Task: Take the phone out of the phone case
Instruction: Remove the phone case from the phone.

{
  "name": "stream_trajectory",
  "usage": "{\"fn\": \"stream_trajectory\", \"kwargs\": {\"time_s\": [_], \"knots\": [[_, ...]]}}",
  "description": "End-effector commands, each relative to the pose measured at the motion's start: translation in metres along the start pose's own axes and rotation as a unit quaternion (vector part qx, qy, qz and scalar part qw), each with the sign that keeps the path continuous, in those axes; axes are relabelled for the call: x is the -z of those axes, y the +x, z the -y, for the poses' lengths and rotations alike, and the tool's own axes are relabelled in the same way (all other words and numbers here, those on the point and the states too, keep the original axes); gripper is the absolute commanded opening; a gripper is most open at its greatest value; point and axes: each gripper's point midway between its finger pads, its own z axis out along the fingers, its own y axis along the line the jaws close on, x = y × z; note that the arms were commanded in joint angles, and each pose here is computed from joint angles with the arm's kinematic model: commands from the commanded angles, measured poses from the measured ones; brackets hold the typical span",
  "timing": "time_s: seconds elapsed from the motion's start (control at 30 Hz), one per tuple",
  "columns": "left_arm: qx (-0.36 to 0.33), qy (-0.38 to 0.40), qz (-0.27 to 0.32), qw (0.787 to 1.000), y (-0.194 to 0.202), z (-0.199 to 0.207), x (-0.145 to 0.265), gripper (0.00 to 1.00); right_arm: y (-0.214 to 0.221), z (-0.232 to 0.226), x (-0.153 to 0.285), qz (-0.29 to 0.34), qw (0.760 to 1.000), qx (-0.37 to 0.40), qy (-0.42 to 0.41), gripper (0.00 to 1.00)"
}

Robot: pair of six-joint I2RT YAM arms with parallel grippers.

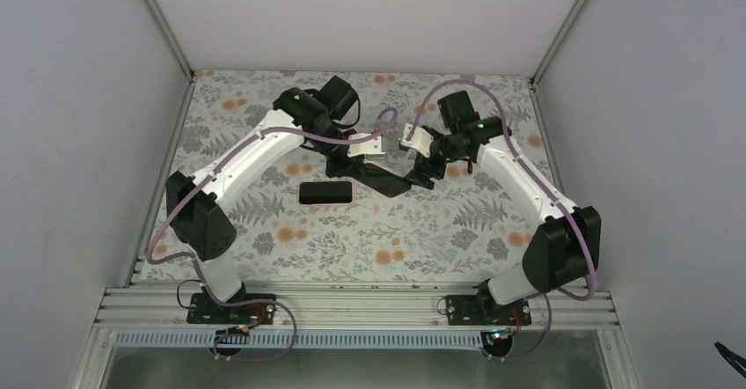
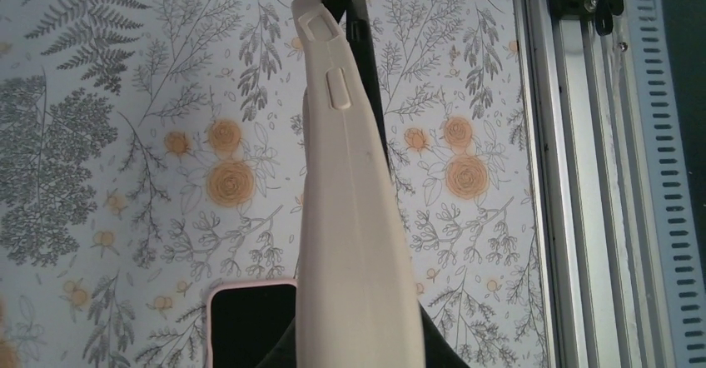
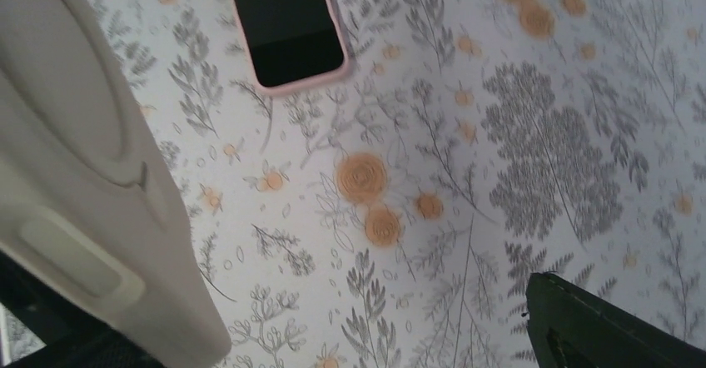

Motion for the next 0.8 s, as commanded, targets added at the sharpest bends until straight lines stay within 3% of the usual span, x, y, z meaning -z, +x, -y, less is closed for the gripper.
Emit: {"fn": "stream_trajectory", "kwargs": {"time_s": [0.0, 0.23, 0.4, 0.67, 0.77], "knots": [[-0.073, 0.032, 0.135, 0.988, -0.071, 0.029, 0.032, 0.02, -0.074, -0.022, 0.013, 0.133, 0.986, 0.058, -0.078, 0.98], [-0.076, -0.055, 0.173, 0.98, -0.093, -0.014, 0.06, 0.02, -0.102, -0.092, 0.02, 0.158, 0.943, 0.069, -0.284, 0.92], [-0.059, -0.114, 0.216, 0.968, -0.096, -0.056, 0.092, 0.02, -0.105, -0.158, 0.019, 0.149, 0.917, 0.1, -0.357, 0.87], [-0.047, -0.149, 0.237, 0.959, -0.095, -0.085, 0.114, 0.02, -0.127, -0.174, 0.045, 0.18, 0.907, 0.119, -0.362, 0.39], [-0.044, -0.148, 0.241, 0.958, -0.092, -0.086, 0.12, 0.02, -0.125, -0.17, 0.044, 0.172, 0.912, 0.115, -0.354, 0.09]]}}
